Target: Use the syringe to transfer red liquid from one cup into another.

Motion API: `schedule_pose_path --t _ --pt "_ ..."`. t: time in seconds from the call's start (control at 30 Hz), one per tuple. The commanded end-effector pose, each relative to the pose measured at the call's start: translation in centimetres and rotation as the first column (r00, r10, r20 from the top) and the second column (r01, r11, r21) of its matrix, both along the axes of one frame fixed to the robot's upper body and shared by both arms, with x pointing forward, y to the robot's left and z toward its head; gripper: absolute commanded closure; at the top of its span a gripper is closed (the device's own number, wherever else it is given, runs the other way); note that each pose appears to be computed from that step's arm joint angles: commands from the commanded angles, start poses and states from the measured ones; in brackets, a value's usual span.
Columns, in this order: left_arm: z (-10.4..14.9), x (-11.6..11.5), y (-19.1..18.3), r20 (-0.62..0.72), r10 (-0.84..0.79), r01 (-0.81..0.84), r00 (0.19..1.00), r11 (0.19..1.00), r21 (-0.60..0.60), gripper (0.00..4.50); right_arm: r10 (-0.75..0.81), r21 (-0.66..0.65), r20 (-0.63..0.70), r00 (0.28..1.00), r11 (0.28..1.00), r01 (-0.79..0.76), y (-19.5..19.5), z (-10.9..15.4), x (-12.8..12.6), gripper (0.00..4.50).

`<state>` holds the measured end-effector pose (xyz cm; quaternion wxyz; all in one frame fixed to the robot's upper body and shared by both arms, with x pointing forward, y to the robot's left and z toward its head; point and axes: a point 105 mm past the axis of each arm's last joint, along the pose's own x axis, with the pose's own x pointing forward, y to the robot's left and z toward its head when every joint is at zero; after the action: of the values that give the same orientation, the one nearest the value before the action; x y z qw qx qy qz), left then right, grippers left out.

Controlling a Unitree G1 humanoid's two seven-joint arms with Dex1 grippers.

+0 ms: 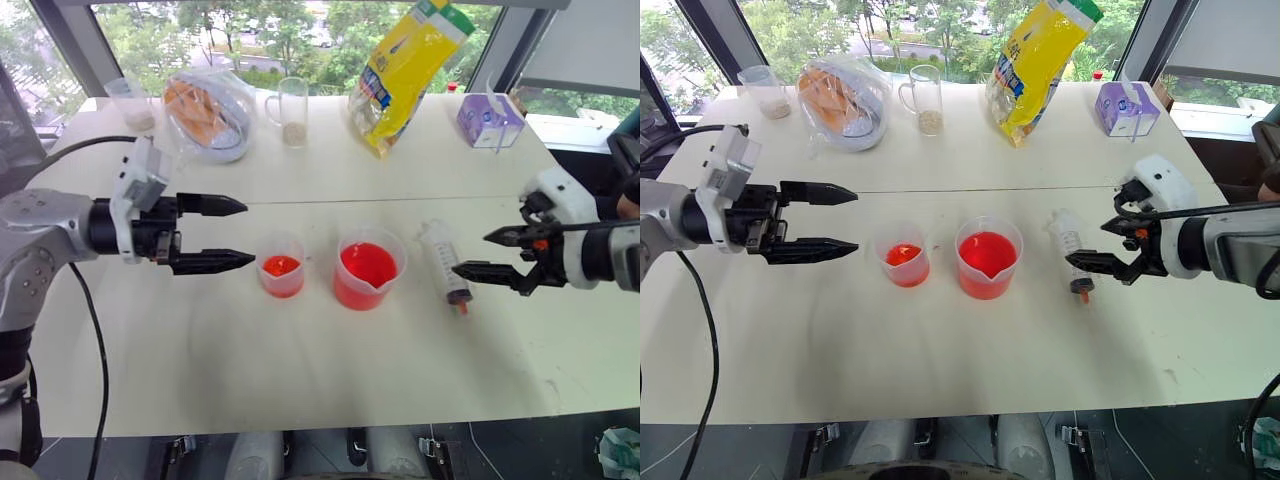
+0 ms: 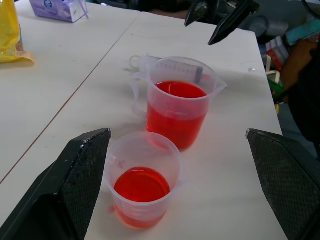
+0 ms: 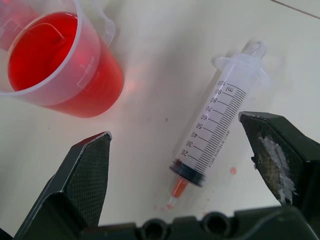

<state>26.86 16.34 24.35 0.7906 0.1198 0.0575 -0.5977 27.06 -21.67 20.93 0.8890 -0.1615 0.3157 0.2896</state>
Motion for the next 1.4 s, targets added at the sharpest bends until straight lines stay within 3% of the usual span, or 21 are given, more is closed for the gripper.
schedule_pose_path --t 0.03,0.43,0.8,0.9,1.03,1.07,1.17,1.27,1.4 --pt "1.0 -0.4 -0.2 0.043 -0.007 0.008 0.999 1.0 -0.018 0.0 -0.077 -0.011 0.016 0.997 0.997 0.077 -0.9 0.7 1.0 0.03" --pt "1.1 0.5 -1.2 0.08 -0.025 0.028 0.996 0.999 -0.04 0.0 -0.309 -0.023 -0.148 0.94 0.951 0.309 -1.0 -3.3 6.6 0.03" --pt "0.5 -0.1 -1.0 0.09 0.018 -0.013 0.996 0.998 -0.06 0.0 -0.269 -0.088 -0.225 0.937 0.963 0.255 0.6 -6.5 8.1 0.03" --pt "0.6 -0.2 -0.8 0.094 0.033 -0.027 0.995 0.998 -0.063 0.0 -0.248 -0.104 -0.236 0.94 0.968 0.229 1.0 -7.0 8.2 0.86" --pt "0.6 -0.3 -0.7 0.098 0.043 -0.037 0.994 0.997 -0.064 0.0 -0.228 -0.104 -0.247 0.942 0.973 0.208 1.4 -7.3 8.2 2.82" --pt "0.6 -0.2 -0.7 0.098 0.044 -0.038 0.994 0.997 -0.065 0.0 -0.226 -0.102 -0.25 0.941 0.973 0.206 1.4 -7.3 8.1 3.07" --pt "0.7 -0.2 -0.6 0.101 0.044 -0.037 0.994 0.997 -0.067 0.0 -0.232 -0.097 -0.247 0.941 0.972 0.214 1.2 -7.1 8.1 3.07" --pt "1.3 0.1 -0.6 0.11 0.037 -0.029 0.993 0.997 -0.072 0.0 -0.263 -0.083 -0.17 0.95 0.964 0.252 -0.1 -5.3 8.1 3.07" --pt "2.3 0.6 -0.7 0.12 0.014 -0.003 0.993 0.996 -0.093 0.0 -0.176 0.022 0.107 0.979 0.984 0.175 0.3 0.2 7.9 3.07"
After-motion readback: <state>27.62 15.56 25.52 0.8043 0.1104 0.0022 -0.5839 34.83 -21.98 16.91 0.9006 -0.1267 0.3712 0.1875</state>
